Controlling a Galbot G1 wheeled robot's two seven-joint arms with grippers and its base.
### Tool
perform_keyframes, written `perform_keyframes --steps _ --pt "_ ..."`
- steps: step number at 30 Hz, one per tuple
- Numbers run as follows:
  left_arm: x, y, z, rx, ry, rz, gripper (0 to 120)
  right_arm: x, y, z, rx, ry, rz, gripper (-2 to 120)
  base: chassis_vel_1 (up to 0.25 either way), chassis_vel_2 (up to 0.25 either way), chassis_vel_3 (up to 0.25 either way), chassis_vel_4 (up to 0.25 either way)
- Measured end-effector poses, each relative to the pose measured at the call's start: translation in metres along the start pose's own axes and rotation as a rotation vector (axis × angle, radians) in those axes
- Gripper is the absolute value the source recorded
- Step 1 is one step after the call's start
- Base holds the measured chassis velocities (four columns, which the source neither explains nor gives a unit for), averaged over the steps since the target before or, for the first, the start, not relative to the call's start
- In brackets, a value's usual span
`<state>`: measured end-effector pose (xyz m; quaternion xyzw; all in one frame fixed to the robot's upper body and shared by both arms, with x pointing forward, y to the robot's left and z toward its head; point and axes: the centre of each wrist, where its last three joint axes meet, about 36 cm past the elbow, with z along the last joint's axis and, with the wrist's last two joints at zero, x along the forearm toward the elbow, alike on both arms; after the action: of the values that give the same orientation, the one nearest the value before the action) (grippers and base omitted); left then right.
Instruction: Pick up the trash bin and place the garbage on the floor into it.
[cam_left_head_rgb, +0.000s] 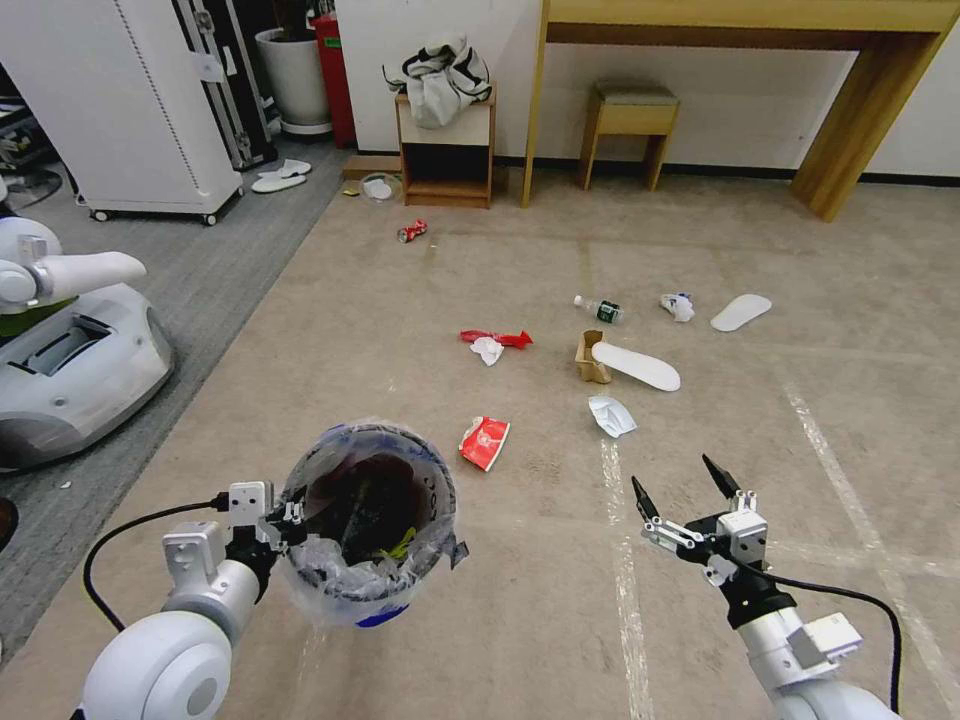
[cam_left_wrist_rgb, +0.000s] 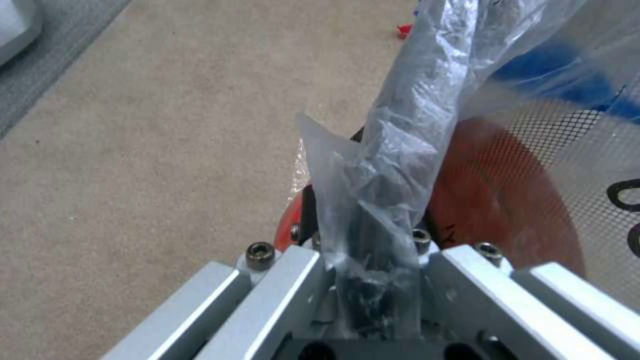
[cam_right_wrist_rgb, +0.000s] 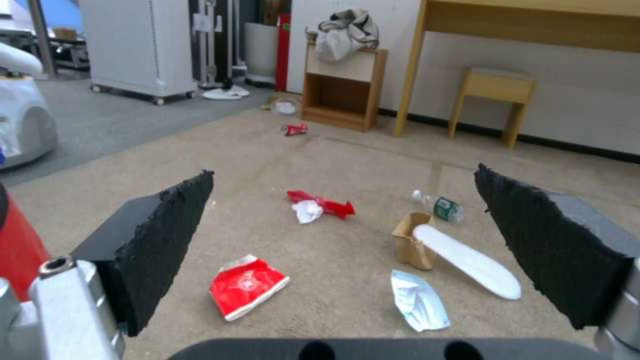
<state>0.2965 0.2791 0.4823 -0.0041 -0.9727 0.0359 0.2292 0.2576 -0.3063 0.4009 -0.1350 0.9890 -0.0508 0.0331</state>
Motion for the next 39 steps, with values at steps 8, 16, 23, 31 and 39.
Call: perform_keyframes --steps 8,16,23,31,39 --pt "0.0000 0.0002 -0.0001 0.000 -0.004 0.001 1 -0.0002 -0.0023 0.0019 -0.006 -0.007 0.000 100 -0.005 0.013 0.010 -0.003" --pt "-0.0002 0.0002 -0.0006 -0.001 -0.006 0.001 1 -0.0002 -0.0020 0.0024 -0.007 -0.007 -0.001 100 -0.135 0.149 0.133 -0.144" --pt "-0.0021 0.0026 -0.0011 -0.008 -0.012 -0.011 1 -0.0001 -0.0004 0.0029 -0.010 -0.010 -0.003 100 -0.237 0.239 0.235 -0.246" --pt "-0.0047 0.0072 -0.0019 -0.022 -0.017 -0.027 1 -0.0010 0.0002 0.0028 -0.009 -0.012 -0.002 100 -0.310 0.303 0.321 -0.304" --pt "-0.0063 0.0076 -0.0032 -0.025 -0.024 -0.027 1 -0.0009 0.0001 0.0039 -0.008 -0.022 0.005 100 -0.252 0.239 0.241 -0.234"
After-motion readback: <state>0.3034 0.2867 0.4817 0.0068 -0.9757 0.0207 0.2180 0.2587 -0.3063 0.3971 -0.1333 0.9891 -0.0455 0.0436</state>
